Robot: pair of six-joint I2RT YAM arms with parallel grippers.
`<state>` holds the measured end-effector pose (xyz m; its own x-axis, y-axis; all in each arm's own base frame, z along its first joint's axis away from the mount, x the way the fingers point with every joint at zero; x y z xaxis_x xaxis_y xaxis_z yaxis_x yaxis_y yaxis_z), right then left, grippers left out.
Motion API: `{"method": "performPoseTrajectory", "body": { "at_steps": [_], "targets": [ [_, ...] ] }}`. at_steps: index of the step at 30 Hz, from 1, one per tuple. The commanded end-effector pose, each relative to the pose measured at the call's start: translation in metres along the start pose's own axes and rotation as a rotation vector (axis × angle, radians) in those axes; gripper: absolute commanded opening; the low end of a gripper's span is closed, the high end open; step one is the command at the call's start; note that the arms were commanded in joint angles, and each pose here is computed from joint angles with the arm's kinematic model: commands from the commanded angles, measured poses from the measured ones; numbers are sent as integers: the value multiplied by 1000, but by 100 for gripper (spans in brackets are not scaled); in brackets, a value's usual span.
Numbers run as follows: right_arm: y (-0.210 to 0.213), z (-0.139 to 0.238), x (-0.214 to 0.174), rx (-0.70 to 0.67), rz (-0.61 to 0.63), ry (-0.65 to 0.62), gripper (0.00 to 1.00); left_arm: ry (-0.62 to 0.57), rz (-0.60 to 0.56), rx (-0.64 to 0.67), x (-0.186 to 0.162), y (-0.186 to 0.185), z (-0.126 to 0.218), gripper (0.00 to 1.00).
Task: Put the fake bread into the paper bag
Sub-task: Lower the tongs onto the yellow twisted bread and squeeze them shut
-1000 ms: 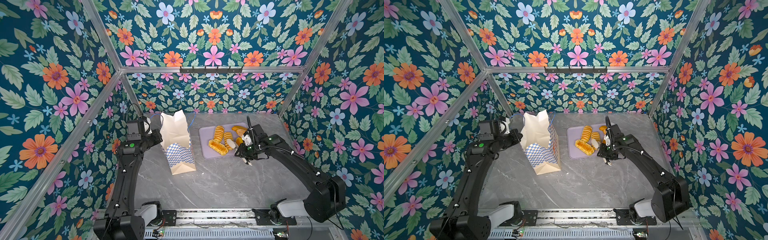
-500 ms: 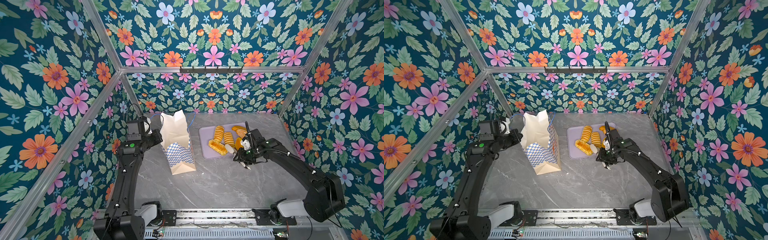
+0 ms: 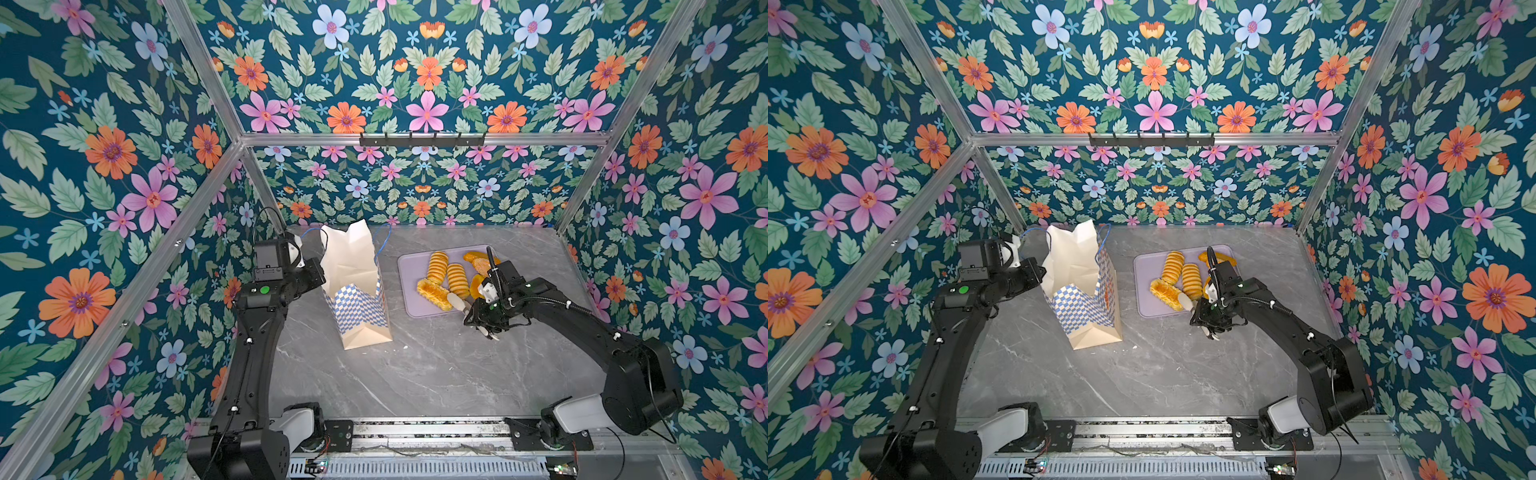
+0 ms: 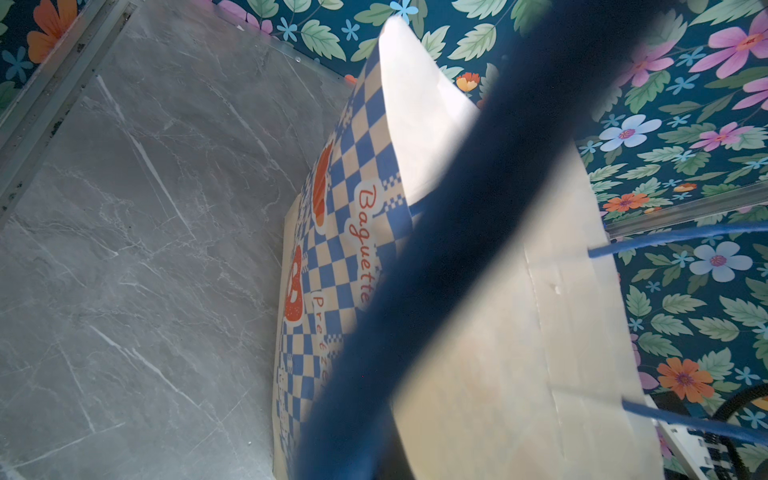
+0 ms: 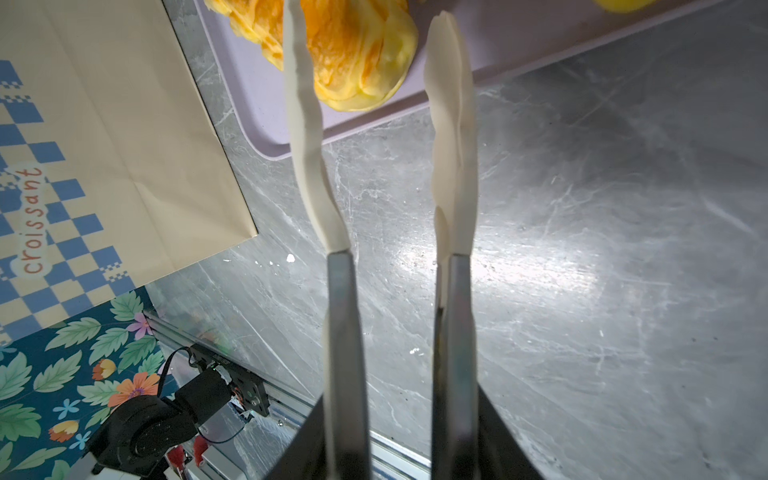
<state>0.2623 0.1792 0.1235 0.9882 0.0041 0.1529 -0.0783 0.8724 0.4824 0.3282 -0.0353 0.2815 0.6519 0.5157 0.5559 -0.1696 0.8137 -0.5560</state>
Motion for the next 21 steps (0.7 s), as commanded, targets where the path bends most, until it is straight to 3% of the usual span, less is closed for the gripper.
{"method": "performPoseTrajectory", "body": {
  "at_steps": [1,21],
  "targets": [
    [5,-1,6,23,4,-12,43,-8,-3,-5,2,-1,0,1],
    [9,-16,16,48,5,1,44,-9,-3,-2,1,-1,2,1]
  ]
}}
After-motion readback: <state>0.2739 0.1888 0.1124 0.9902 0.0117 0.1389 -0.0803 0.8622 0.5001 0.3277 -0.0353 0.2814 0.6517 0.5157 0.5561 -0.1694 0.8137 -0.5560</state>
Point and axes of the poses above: each gripper's point midway between its finger pads, its own z axis back along the fingers, its own y axis along the line the jaws close on, x = y × z, the point moved 1 cm from there along z, back along the fingers, and after that the axes turned 10 degrees about z, right-handed, at the moved point
